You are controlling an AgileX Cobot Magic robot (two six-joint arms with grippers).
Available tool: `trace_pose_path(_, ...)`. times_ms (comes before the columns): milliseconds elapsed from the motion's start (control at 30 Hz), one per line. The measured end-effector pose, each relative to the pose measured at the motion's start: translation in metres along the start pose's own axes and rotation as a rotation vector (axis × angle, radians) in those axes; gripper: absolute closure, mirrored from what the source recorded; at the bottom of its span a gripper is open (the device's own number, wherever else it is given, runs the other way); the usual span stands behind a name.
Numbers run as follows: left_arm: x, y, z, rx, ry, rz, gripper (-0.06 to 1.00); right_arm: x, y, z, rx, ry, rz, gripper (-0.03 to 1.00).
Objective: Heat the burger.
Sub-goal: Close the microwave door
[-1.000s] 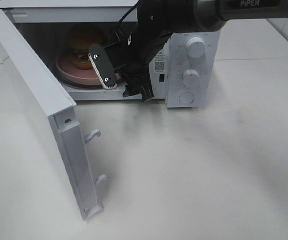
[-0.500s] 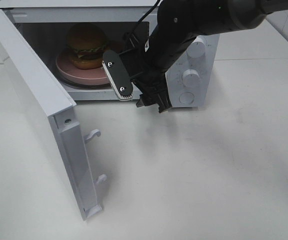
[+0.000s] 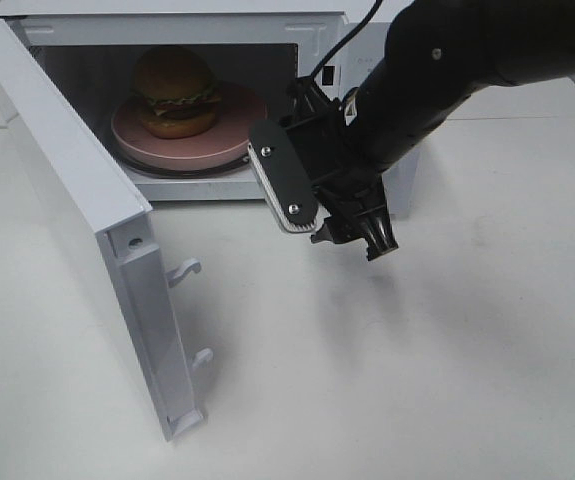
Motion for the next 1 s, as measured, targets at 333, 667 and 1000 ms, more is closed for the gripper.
trace_pose_path(333,0.000,0.000,0.000,0.000,0.000,0.000,-0.05,0.035,-0.003,0.025,-0.001,-0.004,-0.044,0.21)
trace_pose_path(667,0.000,0.000,0.000,0.000,0.000,0.000,-0.05,0.068,-0.005,0.055,-0.001,0.005,-0.111,0.21)
trace_pose_path(1000,0.000,0.000,0.000,0.000,0.000,0.000,-0.05,0.096,-0.007,0.092,-0.008,0.059,-0.390,0.21)
Point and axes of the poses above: a point on each arm's last joint axis where the gripper is mounted, z pointing back along that axis away from the gripper, x along the wrist's bending axis when the last joint is at zero, y = z × x, the point moved 2 cm from there along -z, pointing out along that axis toward the gripper, and after that the axes turned 11 degrees about z, right-handed, at the moved point
